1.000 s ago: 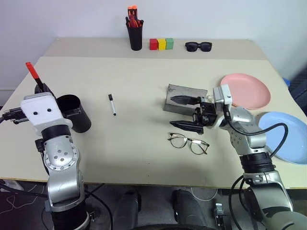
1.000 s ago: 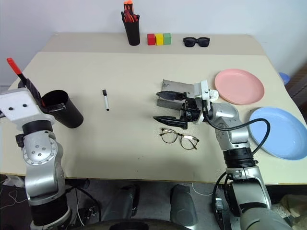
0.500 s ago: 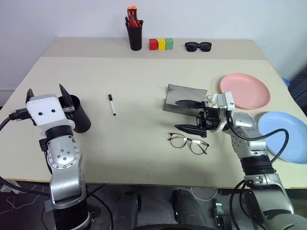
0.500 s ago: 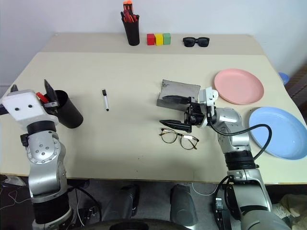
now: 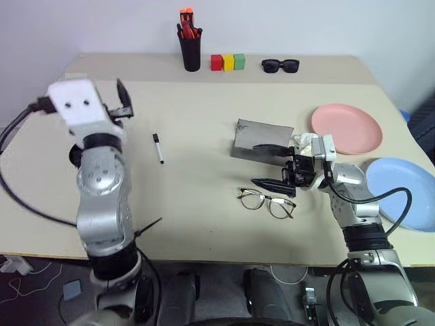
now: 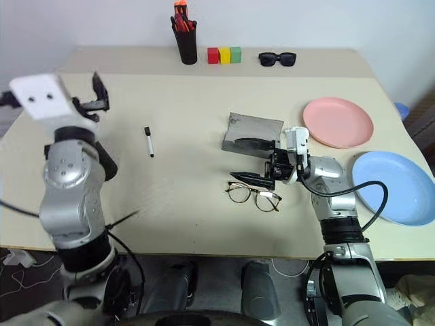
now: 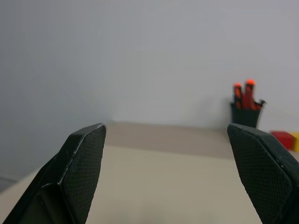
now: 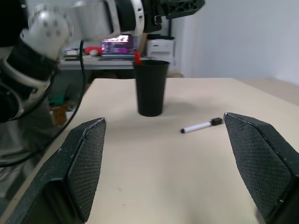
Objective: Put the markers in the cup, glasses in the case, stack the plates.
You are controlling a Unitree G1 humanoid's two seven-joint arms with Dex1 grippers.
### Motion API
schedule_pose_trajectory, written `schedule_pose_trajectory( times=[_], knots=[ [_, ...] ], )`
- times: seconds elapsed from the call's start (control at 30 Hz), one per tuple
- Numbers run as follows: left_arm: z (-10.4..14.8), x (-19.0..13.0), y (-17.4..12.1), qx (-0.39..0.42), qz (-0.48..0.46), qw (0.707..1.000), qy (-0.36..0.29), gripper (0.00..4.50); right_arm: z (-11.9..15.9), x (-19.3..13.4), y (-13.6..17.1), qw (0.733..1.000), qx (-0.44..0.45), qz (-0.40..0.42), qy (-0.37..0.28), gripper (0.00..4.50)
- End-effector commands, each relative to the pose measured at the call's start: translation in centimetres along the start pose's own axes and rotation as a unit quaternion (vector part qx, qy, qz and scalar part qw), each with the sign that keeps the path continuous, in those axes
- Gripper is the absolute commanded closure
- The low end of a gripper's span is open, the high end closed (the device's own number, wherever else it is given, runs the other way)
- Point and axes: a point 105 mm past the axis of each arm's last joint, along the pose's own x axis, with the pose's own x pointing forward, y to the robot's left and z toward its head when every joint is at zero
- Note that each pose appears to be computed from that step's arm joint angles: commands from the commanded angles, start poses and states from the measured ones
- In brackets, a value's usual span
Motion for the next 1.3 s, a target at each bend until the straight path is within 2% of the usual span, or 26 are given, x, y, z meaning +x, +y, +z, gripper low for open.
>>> schedule_pose_trajectory(
  times=[0.03,0.17,0.4,0.63,1.03,1.3],
  knots=[
    [-0.3,1.6,-0.8,-0.045,0.022,0.996,0.073,0.28,0.7,-0.5,-0.4,1.0,-0.022,-0.005,-0.002,0.37],
    [-1.6,3.1,-2.1,-0.076,0.049,0.979,0.185,0.28,0.5,-0.8,-0.4,1.0,-0.024,-0.01,0.004,0.37],
    [-4.4,5.6,-4.2,-0.064,0.029,0.935,0.347,0.28,0.5,-1.0,-0.1,0.999,-0.027,-0.018,0.004,0.37],
    [-5.8,7.3,-4.8,-0.042,0.012,0.907,0.419,0.28,0.8,-0.7,0.2,0.999,-0.033,-0.031,0.002,0.37],
    [-8.8,6.9,-5.0,-0.046,0.003,0.865,0.499,0.28,1.7,0.0,0.8,0.998,-0.033,-0.044,0.004,0.37],
    [-10.4,6.0,-4.8,-0.039,0.013,0.854,0.519,0.28,-0.7,-1.3,0.2,0.996,-0.027,-0.062,0.057,0.37]
  ],
)
